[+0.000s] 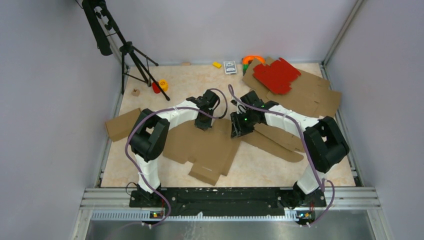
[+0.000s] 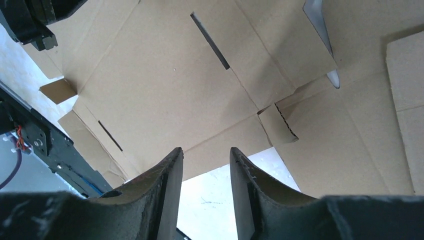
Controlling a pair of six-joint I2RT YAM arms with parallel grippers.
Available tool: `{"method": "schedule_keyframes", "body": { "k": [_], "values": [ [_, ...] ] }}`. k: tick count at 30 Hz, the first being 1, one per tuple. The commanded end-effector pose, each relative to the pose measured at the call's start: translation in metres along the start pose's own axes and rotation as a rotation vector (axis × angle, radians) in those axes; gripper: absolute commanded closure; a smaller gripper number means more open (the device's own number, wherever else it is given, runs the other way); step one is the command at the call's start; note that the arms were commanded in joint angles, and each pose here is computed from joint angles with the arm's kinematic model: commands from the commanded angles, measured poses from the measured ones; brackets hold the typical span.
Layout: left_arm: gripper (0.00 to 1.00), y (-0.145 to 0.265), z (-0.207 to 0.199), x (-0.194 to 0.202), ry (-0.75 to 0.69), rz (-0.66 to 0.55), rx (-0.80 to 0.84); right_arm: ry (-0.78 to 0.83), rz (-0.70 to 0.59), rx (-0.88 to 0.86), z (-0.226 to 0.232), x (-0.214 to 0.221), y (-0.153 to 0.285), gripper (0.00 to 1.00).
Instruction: Fold the paper box
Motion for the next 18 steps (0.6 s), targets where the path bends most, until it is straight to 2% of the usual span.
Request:
{"method": "schedule_keyframes", "body": {
  "k": [1, 3, 5, 7, 9, 13, 18],
  "values": [
    [1.00, -0.013, -0.002, 0.015, -0.008, 0.074, 0.001, 0.015, -0.053, -0.021, 0.005, -0.008, 0.003, 0.58],
    [1.00, -0.013, -0.002, 0.014, -0.011, 0.075, 0.001, 0.023, -0.095, 0.008, 0.007, -0.016, 0.011, 0.57],
    [1.00, -0.013, -0.002, 0.014, -0.010, 0.074, 0.004, 0.025, -0.141, 0.057, 0.007, -0.023, 0.020, 0.62],
    [1.00, -0.013, -0.002, 0.014, -0.009, 0.075, 0.004, 0.011, -0.189, 0.105, 0.003, -0.032, 0.028, 0.73],
    [1.00, -0.012, -0.002, 0.015, -0.009, 0.074, 0.003, -0.008, -0.233, 0.152, -0.003, -0.040, 0.034, 0.98],
    [1.00, -0.012, -0.002, 0.014, -0.008, 0.070, 0.003, -0.013, -0.292, 0.275, -0.013, -0.051, 0.035, 1.00],
    [1.00, -0.014, -0.003, 0.014, -0.010, 0.074, 0.003, -0.010, -0.247, 0.305, -0.020, -0.055, 0.017, 1.00]
  ]
}}
Point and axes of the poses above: each gripper's point midway between its finger pads, its own y axis back along the fingers, its own z axis along the line the jaws close on, x = y × z, the point moved 10 cm from there along y, back along the fingers, and after that the axes turned 8 degrees about -y, right-handed, at the moved point
